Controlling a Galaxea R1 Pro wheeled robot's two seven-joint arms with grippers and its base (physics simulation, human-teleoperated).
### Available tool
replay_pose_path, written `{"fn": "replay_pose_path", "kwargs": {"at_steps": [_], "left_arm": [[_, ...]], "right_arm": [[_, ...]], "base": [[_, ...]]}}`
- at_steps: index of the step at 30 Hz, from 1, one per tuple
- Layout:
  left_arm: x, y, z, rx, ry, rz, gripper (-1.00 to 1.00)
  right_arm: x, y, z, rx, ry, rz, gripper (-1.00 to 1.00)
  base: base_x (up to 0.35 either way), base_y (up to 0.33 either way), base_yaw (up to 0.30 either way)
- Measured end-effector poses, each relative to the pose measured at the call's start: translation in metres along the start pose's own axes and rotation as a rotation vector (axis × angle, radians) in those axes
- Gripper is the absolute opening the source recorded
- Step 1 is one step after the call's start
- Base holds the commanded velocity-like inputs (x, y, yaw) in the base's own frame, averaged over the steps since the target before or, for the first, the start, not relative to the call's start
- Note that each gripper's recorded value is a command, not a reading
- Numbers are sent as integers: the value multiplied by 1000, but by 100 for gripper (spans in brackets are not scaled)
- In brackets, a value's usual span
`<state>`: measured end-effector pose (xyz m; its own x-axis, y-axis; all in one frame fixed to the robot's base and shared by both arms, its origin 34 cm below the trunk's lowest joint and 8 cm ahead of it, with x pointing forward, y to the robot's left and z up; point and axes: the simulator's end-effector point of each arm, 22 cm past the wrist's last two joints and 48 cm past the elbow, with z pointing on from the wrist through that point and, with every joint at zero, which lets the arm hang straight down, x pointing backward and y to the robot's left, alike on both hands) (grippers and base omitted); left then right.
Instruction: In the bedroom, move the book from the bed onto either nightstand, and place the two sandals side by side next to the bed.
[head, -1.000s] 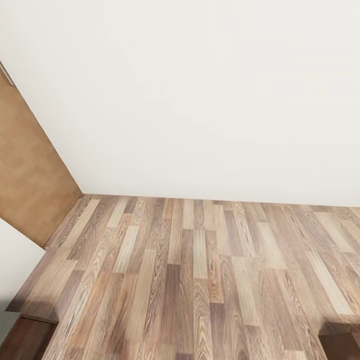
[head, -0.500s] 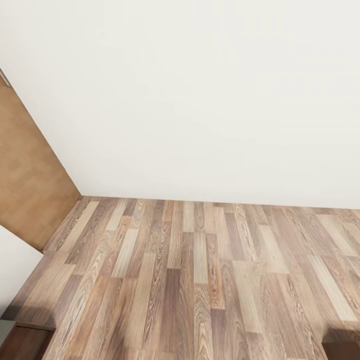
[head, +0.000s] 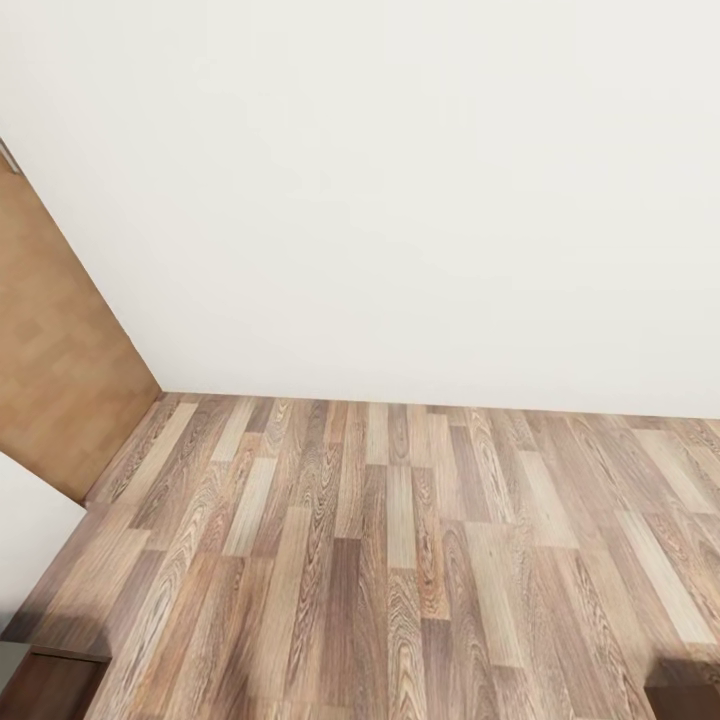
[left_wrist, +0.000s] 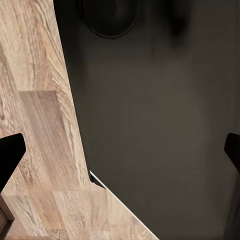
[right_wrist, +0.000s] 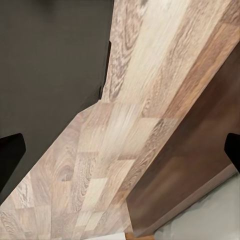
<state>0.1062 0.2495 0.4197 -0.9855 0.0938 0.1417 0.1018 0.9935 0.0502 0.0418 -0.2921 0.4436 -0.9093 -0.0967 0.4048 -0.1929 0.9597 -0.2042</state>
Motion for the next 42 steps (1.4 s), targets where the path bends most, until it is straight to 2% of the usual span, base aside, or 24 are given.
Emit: {"fn": "replay_pose_path", "kwargs": {"at_steps": [42], "left_arm": [[1,1,0,-2,5,1,100]], "right_arm": [[-4,-2,0,10,-13,-9,100]], "base": [[0,0,0]]}}
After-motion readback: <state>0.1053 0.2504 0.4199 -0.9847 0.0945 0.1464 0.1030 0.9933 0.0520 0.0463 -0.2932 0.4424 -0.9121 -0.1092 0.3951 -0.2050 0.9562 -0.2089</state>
